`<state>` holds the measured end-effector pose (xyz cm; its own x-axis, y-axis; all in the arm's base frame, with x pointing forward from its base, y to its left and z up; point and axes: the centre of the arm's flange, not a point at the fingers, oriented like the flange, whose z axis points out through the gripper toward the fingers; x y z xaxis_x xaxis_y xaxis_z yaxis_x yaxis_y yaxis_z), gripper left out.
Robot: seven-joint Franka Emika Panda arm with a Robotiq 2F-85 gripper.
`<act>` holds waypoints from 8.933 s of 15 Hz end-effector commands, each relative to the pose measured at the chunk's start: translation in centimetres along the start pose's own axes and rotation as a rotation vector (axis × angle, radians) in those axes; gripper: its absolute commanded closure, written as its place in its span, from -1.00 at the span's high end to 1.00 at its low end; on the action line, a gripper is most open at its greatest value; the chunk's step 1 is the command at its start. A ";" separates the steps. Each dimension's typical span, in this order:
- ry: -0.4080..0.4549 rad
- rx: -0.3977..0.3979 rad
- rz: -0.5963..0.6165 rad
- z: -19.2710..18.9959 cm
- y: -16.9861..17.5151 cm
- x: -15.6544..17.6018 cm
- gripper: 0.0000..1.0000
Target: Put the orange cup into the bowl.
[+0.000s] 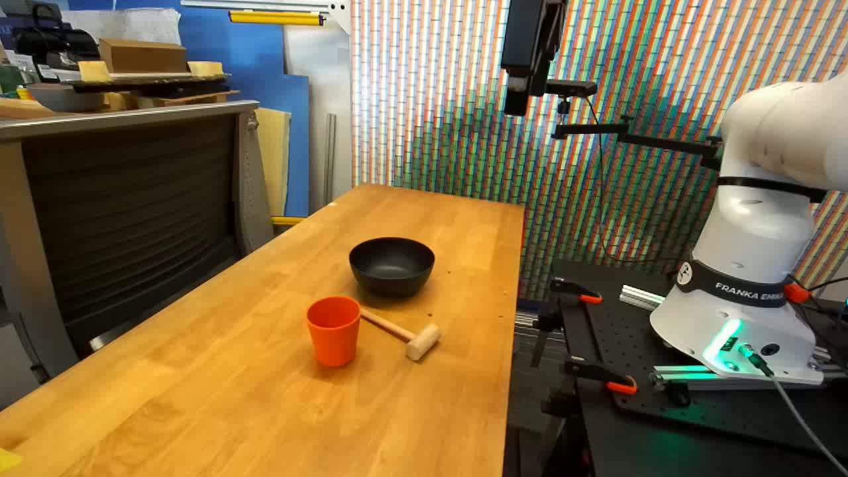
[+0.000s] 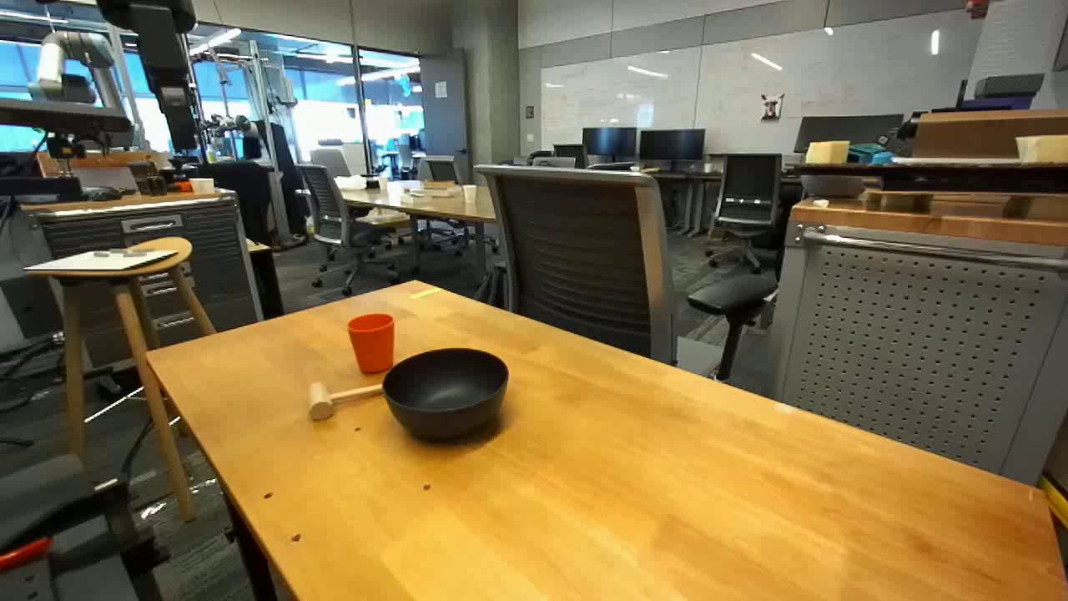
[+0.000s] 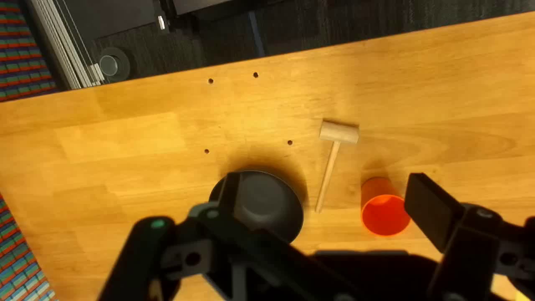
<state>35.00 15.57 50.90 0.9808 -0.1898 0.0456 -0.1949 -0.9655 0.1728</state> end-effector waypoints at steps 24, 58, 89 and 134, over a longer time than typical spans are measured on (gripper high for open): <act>-0.171 -0.114 -0.042 24.7 -16.5 19.4 0.65; -0.155 -0.012 -0.136 21.5 -18.8 18.3 0.88; -0.341 0.071 -0.092 28.3 -16.1 18.5 -0.96; -0.499 0.162 0.589 30.6 3.7 21.7 0.98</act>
<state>57.78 -1.37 19.50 0.5464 -0.7338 -0.4036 -0.7779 -0.6233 0.0801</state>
